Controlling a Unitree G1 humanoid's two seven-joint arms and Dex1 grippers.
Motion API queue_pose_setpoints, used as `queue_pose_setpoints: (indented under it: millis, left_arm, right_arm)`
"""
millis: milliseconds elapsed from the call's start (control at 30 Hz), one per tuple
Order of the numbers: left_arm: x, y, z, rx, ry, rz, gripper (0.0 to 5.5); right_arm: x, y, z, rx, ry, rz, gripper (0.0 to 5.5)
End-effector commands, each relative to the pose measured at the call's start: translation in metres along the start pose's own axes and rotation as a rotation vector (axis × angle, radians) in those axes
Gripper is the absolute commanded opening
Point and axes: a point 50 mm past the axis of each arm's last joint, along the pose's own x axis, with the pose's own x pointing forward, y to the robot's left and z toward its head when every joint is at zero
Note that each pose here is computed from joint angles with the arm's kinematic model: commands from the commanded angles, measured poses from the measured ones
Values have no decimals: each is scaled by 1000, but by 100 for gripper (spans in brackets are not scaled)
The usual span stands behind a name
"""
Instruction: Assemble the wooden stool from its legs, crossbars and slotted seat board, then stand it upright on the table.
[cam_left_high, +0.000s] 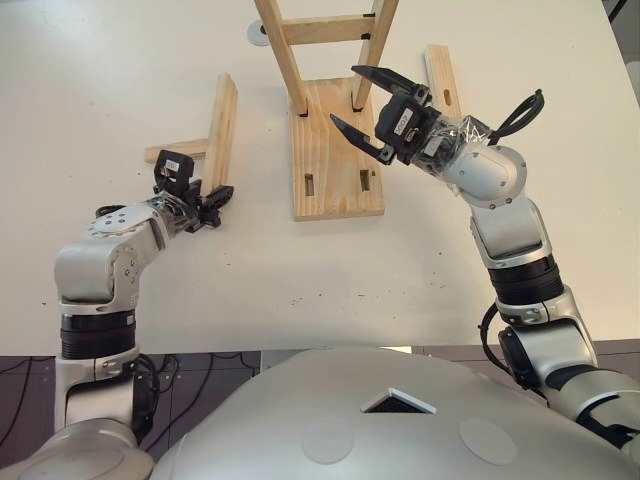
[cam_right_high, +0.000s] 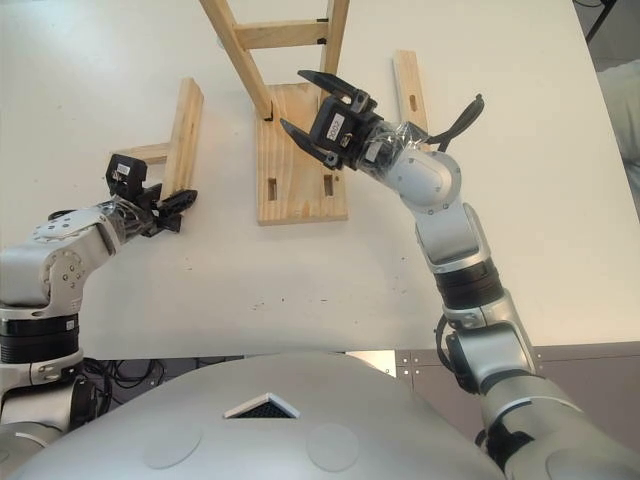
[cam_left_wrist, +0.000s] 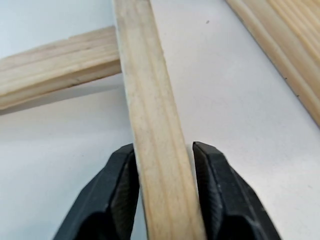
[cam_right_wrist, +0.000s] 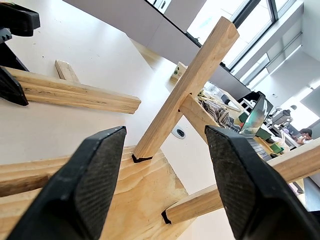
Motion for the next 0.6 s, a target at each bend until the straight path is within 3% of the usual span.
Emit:
queue_pose_setpoints:
  millis: [33, 200, 333, 600]
  left_arm:
    - [1, 4, 12, 58, -66, 73, 113]
    - [-3, 3, 49, 200, -317, 207, 99]
    - [-6, 0, 66, 283, -459, 285, 99]
    - [-26, -16, 107, 416, -848, 426, 99]
  right_arm:
    - [-1, -5, 1, -37, 7, 7, 292]
    - [0, -28, 9, 213, -56, -111, 292]
    - [0, -38, 11, 257, -66, -133, 292]
    - [2, -84, 43, 704, -280, -207, 292]
